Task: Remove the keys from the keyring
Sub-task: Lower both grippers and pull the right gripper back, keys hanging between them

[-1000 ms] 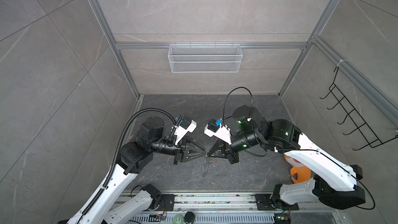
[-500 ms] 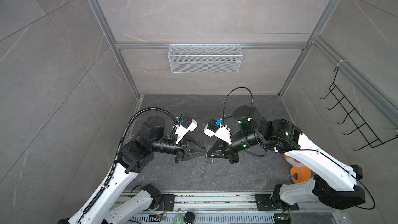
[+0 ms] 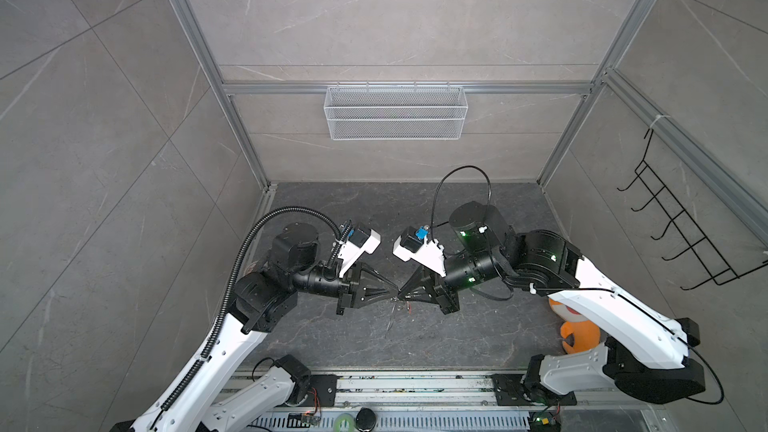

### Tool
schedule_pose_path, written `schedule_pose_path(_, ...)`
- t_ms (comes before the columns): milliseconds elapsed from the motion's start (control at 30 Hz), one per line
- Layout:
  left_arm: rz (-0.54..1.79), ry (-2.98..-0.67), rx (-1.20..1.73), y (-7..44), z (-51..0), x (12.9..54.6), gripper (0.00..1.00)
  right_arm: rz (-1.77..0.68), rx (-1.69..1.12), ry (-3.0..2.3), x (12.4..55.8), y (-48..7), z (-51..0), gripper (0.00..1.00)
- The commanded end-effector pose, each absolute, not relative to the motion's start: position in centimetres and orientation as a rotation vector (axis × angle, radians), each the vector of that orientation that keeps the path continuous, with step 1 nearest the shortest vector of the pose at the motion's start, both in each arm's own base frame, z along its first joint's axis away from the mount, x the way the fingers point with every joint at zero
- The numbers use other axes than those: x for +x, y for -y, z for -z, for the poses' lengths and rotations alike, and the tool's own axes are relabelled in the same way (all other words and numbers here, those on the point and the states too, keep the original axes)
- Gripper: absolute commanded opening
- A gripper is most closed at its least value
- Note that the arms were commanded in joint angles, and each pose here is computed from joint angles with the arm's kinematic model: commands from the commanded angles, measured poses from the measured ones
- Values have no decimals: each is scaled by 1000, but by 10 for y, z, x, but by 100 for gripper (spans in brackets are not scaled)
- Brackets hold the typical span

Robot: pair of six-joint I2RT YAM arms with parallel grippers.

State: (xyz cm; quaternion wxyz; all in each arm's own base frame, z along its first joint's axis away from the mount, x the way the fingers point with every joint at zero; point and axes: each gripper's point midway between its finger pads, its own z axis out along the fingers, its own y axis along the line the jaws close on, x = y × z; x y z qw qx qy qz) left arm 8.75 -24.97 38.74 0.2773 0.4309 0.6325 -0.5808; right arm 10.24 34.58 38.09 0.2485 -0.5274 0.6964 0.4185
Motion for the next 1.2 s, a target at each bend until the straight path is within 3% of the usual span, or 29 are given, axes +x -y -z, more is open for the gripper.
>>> schedule_pose_path(0, 1589, -1604, 1194, 250, -402, 80, 0, -1159, -1395, -1827, 107, -352, -396, 0)
schedule_pose_path(133, 1592, -1543, 1187, 249, -409, 79, 0, -1160, -1383, -1811, 109, -354, -398, 0)
schedule_pose_path(300, 1508, -1410, 1123, 243, -420, 82, 0, -1135, -1324, -1722, 114, -349, -409, 35)
schedule_pose_path(400, 1486, -1361, 1099, 242, -423, 83, 0, -1106, -1251, -1655, 119, -342, -418, 44)
schedule_pose_path(667, 1442, -1231, 1027, 238, -433, 89, 0, -1124, -1091, -1504, 124, -330, -422, 49)
schedule_pose_path(1167, 1453, -1161, 1007, 236, -445, 88, 0, -1200, -1141, -1479, 116, -340, -404, 52)
